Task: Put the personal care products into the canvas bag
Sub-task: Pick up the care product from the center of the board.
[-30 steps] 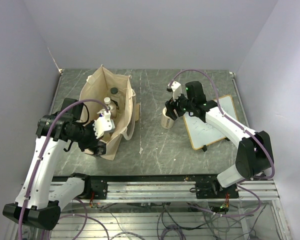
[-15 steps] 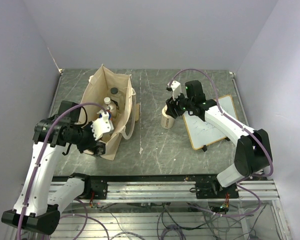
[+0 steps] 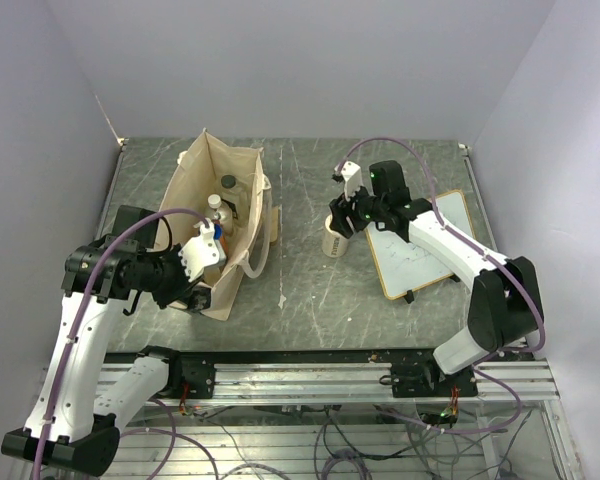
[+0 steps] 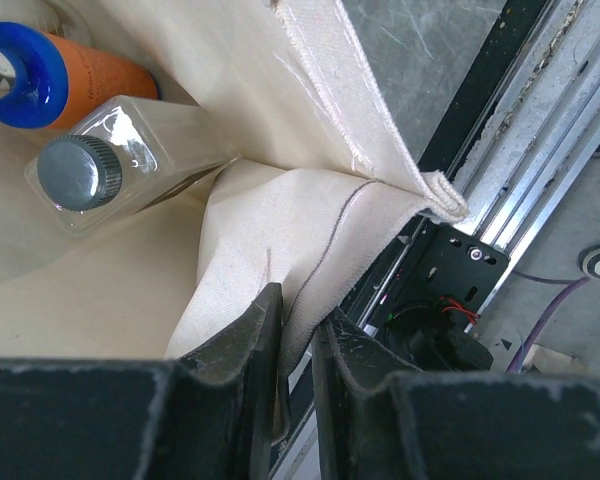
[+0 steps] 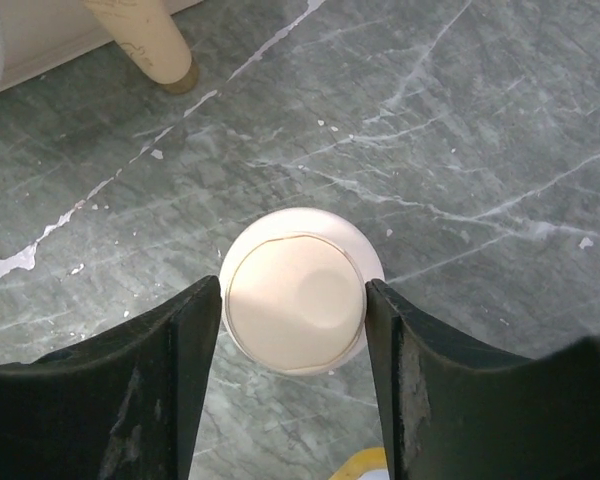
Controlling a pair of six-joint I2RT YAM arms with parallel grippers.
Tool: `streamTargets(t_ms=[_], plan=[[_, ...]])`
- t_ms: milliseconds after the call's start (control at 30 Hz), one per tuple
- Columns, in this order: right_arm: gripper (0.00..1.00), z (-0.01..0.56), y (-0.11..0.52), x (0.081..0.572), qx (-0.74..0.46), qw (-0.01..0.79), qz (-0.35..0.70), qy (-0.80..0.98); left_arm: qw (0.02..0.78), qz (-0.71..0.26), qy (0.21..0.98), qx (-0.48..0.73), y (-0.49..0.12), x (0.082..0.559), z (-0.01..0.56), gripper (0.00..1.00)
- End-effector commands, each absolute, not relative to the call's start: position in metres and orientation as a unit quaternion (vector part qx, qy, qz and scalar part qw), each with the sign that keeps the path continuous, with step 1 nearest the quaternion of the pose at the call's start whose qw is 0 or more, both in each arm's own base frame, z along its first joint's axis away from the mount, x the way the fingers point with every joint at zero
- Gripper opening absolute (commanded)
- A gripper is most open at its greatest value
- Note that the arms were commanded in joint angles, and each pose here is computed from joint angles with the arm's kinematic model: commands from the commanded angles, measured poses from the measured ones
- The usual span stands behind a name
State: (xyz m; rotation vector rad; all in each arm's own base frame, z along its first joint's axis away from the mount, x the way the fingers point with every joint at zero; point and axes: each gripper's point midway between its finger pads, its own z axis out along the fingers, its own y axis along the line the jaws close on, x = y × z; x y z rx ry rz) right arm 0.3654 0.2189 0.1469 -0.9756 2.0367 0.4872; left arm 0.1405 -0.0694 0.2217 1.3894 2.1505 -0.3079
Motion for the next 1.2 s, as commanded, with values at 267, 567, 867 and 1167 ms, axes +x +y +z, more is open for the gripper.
streamTargets(t_ms=[267,567,867,1167], plan=[[0.50,0.156,0.225,0.373,-0.387,0.416,0.200,0.798,0.275,-0.106,0.813,0.502,-0.064,0.137,0.222,0.27],[0.15,0.175,0.228,0.374,-0.391,0.435,0.206,0.785,0.274,-0.092,0.821,0.491,-0.059,0.137,0.222,0.33],[0.00,0.249,0.256,0.365,-0.416,0.494,0.233,0.727,0.272,-0.057,0.838,0.469,-0.044,0.131,0.226,0.69],[0.00,0.351,0.296,0.342,-0.425,0.538,0.287,0.669,0.301,-0.028,0.837,0.456,-0.037,0.129,0.237,0.63]])
